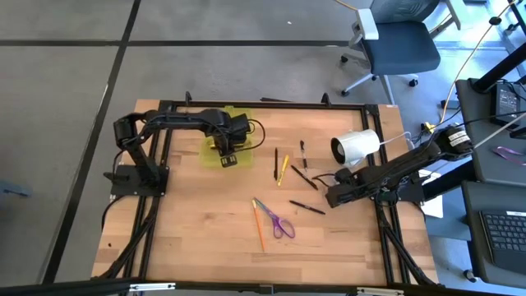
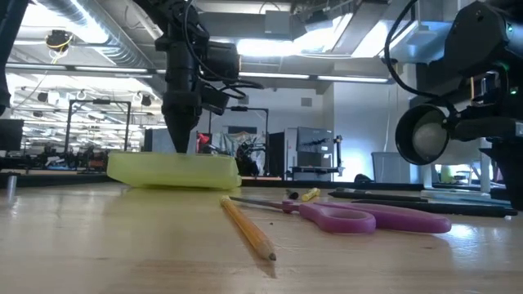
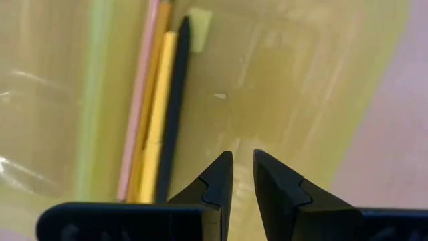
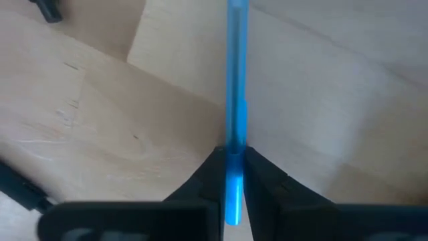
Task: Pick & place school supplies into a supply box
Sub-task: Put the blue pen into the yellow supply box
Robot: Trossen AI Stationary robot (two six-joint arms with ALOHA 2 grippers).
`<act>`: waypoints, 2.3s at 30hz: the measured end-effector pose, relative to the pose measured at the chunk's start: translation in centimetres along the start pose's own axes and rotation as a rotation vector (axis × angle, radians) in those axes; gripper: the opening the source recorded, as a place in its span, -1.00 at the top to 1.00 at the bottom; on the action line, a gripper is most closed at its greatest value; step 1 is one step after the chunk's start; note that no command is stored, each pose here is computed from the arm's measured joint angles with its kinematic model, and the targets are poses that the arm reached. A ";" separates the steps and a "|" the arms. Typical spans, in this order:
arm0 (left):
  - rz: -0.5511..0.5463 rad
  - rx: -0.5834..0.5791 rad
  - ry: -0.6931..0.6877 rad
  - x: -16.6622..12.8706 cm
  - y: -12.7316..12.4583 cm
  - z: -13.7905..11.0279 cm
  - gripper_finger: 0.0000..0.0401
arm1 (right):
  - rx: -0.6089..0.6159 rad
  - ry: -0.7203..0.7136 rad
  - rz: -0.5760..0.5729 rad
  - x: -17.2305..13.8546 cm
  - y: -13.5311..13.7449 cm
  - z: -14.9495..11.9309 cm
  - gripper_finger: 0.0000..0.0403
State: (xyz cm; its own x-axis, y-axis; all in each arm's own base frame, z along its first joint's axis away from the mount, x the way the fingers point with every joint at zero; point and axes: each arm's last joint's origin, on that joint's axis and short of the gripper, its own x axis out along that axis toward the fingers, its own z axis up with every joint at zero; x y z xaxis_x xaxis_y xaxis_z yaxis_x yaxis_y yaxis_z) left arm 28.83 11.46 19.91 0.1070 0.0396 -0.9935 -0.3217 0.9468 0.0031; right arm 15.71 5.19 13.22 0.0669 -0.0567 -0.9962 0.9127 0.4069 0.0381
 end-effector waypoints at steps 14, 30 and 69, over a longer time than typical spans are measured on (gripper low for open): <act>-0.174 0.038 -0.463 -6.1 -3.4 1.1 0.76 | -0.218 -0.104 0.133 -4.1 3.5 0.8 0.79; -0.476 0.109 -1.334 -7.0 -11.2 -0.1 0.76 | -0.563 -0.788 0.566 -14.9 9.9 3.1 0.80; -0.536 0.115 -1.518 -7.8 -13.4 -0.3 0.22 | -0.622 -0.930 0.723 -16.2 11.7 3.6 0.79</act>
State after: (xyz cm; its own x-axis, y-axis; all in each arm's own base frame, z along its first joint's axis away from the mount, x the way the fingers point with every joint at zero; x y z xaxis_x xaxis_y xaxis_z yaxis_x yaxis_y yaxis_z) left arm 31.99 -1.60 27.56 0.9860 -0.0897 0.1404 0.1184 0.9700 -0.2123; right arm 26.72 7.58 30.07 0.9309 -0.1487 -0.3335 0.2371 0.9408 0.2424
